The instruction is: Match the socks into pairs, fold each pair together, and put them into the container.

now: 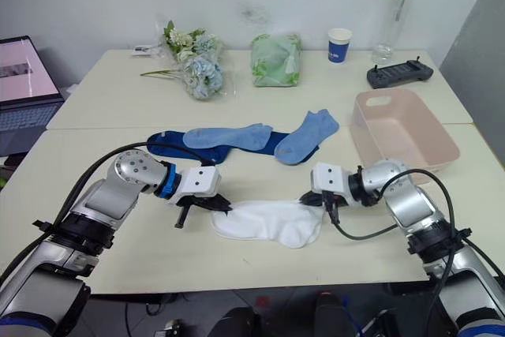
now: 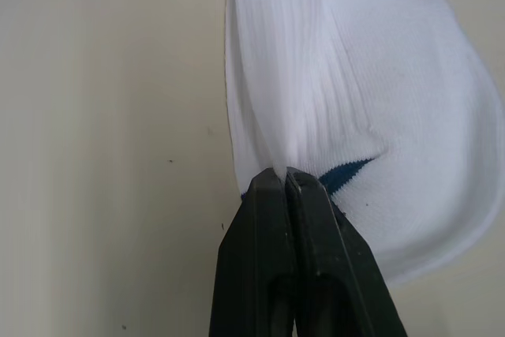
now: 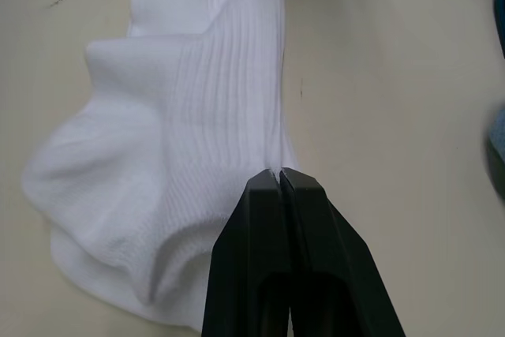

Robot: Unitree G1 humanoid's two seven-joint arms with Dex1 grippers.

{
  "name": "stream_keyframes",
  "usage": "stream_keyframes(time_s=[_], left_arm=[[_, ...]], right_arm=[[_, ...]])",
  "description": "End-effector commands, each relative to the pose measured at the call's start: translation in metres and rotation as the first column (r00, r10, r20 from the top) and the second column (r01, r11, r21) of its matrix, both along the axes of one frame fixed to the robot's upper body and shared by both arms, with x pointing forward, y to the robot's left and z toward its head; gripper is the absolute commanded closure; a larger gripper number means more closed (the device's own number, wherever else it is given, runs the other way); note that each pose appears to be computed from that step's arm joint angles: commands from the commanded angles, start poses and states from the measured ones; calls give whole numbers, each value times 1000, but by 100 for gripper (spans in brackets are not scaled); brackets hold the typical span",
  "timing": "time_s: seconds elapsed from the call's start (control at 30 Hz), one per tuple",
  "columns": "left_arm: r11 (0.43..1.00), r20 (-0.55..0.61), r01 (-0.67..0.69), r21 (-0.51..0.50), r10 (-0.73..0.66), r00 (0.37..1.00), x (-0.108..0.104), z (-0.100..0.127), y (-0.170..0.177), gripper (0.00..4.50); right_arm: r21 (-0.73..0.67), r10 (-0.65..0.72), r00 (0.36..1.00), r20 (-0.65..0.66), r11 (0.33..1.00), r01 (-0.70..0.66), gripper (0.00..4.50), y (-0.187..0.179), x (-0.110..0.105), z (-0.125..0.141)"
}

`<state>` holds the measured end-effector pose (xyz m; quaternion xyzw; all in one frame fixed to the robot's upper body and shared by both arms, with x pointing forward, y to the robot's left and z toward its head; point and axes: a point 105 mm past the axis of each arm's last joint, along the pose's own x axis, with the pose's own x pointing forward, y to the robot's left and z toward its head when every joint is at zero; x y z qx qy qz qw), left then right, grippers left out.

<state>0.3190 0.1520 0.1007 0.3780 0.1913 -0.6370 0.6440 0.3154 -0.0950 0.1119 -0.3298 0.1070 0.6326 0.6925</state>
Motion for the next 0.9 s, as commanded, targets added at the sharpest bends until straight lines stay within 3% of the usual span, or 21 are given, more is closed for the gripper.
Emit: stream_keyframes(time_s=[0.03, 0.23, 0.3, 0.57, 0.73, 0.8, 0.9], left_arm=[[1000, 25, 13, 5, -13, 1000, 3, 6, -2, 450], [1000, 22, 28, -12, -28, 999, 0, 7, -5, 450], [1000, 28, 9, -27, -8, 1000, 2, 8, -6, 411], [990, 65, -70, -120, 79, 995, 5, 29, 0, 174], [965, 83, -169, -202, 188, 979, -1, 48, 20, 174], [954, 164, -186, -234, 227, 960, -1, 52, 24, 174], [949, 147, -158, -271, 203, 968, -23, 51, 21, 174]], right_arm=[[0, 15, 999, 52, 1000, -15, 447, 1, 4, 10], [18, -12, 996, 84, 1000, 10, 447, 1, 10, 12], [44, -23, 998, 65, 999, 20, 450, 1, 7, 15], [106, -135, 989, 61, 986, 128, 175, -23, 10, 35], [146, -195, 980, -25, 969, 197, 175, -43, -6, 43], [134, -204, 976, -74, 968, 212, 175, -46, -17, 32], [125, -205, 972, -113, 968, 218, 175, -43, -30, 20]])
